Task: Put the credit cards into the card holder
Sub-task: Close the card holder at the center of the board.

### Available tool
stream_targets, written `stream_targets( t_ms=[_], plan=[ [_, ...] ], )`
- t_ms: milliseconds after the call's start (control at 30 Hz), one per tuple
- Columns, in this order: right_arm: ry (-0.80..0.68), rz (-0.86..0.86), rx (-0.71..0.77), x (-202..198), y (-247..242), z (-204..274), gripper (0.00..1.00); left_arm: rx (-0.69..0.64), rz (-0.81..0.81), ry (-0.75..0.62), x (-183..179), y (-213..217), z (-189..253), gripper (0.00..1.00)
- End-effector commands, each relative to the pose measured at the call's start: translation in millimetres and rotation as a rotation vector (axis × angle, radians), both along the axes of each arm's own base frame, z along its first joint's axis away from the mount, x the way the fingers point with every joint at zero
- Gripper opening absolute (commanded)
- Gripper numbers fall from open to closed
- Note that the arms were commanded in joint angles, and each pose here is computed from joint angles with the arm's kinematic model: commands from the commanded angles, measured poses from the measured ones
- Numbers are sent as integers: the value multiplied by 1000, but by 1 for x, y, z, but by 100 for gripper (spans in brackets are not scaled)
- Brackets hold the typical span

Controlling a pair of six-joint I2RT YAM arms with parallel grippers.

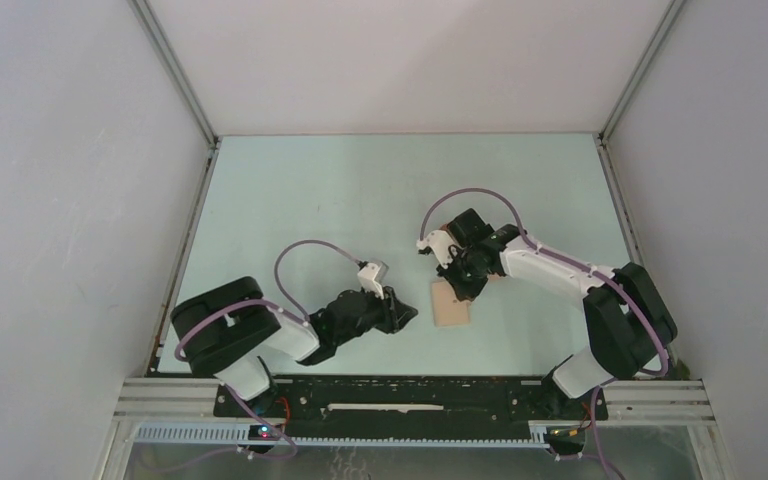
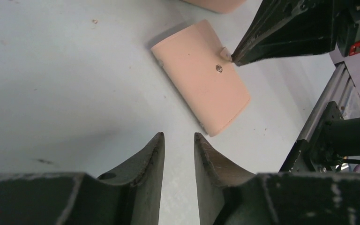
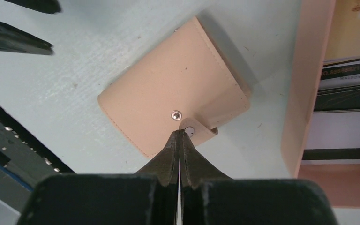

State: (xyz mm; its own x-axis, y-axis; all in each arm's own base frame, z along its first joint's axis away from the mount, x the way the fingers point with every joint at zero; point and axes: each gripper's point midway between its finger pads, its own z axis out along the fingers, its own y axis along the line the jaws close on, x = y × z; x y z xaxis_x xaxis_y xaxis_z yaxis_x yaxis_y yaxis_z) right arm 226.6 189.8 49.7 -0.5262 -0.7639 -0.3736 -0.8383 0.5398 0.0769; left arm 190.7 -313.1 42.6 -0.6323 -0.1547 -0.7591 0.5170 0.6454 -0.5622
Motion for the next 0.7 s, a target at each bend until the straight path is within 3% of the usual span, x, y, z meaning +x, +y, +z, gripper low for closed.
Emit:
stream_targets(
  t_ms=[0, 400, 667],
  plan=[
    [28, -1, 97, -1, 15, 18, 0, -125, -3, -10, 8, -30, 29, 35],
    [73, 15, 151, -6, 22, 22, 0, -144, 0, 82, 4, -48, 13, 35],
    [16, -6, 124, 14, 25, 23, 0, -192, 29, 145, -3, -47, 7, 32]
  ],
)
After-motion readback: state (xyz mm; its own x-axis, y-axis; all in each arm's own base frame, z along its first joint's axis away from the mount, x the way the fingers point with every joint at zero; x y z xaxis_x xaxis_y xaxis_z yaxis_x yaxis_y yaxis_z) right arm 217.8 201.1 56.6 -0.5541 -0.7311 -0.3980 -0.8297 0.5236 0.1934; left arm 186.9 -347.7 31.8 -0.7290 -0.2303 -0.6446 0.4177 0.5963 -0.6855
